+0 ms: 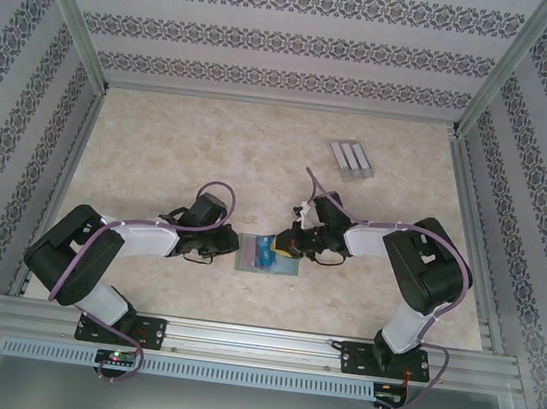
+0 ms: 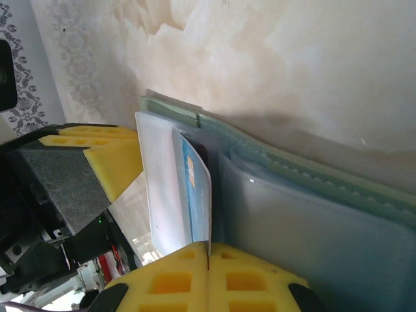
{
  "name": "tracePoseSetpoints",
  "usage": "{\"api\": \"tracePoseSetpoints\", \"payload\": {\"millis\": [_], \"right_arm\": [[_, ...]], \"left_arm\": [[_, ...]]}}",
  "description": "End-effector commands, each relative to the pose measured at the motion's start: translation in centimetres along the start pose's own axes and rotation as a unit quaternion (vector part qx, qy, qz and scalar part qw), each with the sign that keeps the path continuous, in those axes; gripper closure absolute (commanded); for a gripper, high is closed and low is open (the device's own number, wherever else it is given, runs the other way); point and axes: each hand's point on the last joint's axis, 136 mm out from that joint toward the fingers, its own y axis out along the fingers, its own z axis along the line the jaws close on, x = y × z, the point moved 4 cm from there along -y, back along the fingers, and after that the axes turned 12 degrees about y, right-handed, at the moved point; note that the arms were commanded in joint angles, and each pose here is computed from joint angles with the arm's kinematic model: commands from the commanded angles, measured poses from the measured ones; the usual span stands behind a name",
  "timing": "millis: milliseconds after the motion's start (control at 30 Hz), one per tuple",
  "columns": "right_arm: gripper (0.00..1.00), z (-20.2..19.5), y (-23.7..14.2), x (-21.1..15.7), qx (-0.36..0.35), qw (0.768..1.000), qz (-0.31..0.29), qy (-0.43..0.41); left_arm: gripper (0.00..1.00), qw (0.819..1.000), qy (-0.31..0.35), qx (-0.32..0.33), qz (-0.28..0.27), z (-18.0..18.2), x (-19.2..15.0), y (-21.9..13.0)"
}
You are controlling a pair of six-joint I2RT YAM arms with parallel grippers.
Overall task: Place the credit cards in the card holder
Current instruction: Insert the credit card into the card slot.
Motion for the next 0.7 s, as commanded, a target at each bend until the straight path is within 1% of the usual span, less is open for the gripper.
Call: {"api": "tracePoseSetpoints", "payload": {"millis": [0,133,300,433,533,667], "right_arm": [[0.92,-1.0,0.8,0.2,-0.021,0.999,-0.025,0.015],[0.85,-0.2,1.1,-0.5,-0.017,1.0,-0.019,0.006],[0.82,-0.2,1.1,-0.7,-0.031,0.999,-0.015,-0.002],[0.81,-0.8,0.7,-0.7,-0.056,0.998,-0.021,-0.009],[0.8,-0.6,0.9,-0.9,-0.056,0.998,-0.017,-0.008],[0.74,-0.2,1.4,-1.3,-0.066,0.998,-0.014,-0.022]], "left_arm": [[0.85,0.998,0.018,0.03,0.045,1.5,-2.7,2.4],[0.86,0.998,0.016,0.025,0.048,1.5,-2.8,2.7],[0.86,0.998,0.016,0.025,0.048,1.5,-2.9,2.7],[0.88,0.998,0.02,0.028,0.047,1.4,-2.7,2.5],[0.89,0.999,0.016,0.024,0.046,1.5,-3.0,2.6],[0.89,0.998,0.019,0.028,0.045,1.4,-2.7,2.5]]}}
